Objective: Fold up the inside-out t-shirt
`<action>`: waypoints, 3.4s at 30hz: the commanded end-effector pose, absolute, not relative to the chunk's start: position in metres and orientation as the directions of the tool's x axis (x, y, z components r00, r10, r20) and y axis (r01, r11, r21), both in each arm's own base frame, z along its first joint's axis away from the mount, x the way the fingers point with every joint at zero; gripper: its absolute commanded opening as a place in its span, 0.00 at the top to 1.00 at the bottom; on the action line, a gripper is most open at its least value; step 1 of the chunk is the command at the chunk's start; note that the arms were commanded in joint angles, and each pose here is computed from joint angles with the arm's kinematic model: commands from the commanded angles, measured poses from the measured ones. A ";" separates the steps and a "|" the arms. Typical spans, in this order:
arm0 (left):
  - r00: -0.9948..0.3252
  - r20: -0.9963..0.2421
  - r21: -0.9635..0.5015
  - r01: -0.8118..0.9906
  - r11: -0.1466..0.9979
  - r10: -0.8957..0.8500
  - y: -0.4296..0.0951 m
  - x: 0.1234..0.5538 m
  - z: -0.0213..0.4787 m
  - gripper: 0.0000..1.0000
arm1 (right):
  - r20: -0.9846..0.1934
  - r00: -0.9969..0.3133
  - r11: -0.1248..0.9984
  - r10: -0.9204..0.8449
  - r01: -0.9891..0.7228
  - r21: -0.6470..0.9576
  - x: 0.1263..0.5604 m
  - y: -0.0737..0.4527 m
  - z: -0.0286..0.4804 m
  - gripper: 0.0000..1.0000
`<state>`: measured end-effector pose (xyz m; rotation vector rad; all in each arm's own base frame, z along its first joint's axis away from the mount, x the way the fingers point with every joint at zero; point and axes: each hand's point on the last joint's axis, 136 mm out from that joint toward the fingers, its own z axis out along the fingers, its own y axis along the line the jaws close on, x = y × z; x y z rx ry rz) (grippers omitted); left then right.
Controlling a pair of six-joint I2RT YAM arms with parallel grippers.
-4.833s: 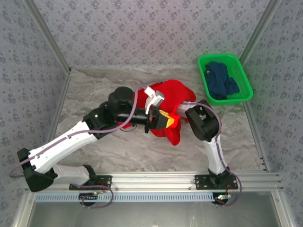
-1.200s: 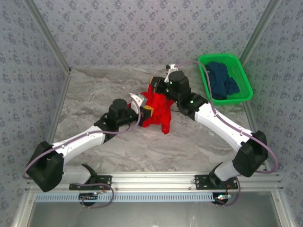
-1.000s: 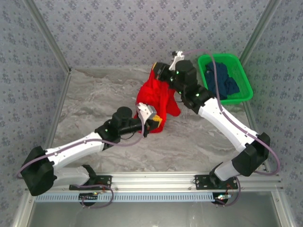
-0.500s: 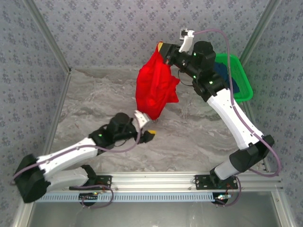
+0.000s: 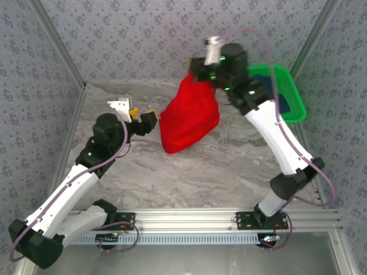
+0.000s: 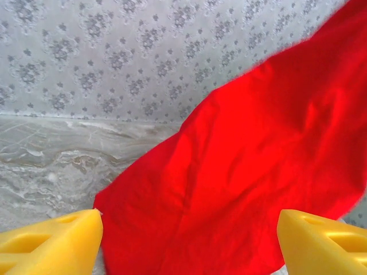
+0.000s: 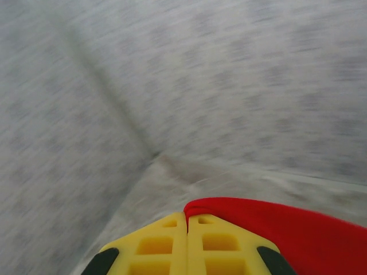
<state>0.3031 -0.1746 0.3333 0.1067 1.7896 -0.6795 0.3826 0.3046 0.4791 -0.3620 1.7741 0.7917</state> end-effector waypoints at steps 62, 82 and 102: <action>-0.596 -0.772 -0.437 0.750 0.496 0.222 -0.284 0.211 0.170 1.00 | -0.638 -0.770 0.871 0.011 -0.306 0.385 0.290 0.204 0.198 1.00; -0.743 -0.614 -0.238 0.495 0.836 0.266 -0.258 0.255 0.144 0.25 | -0.402 -0.909 0.930 -0.112 -0.239 0.281 0.228 0.201 0.071 0.96; -0.616 -0.785 -0.388 0.567 0.726 0.063 -0.275 0.297 0.266 1.00 | -0.614 -0.784 0.929 -0.094 -0.290 0.228 0.241 0.178 0.123 1.00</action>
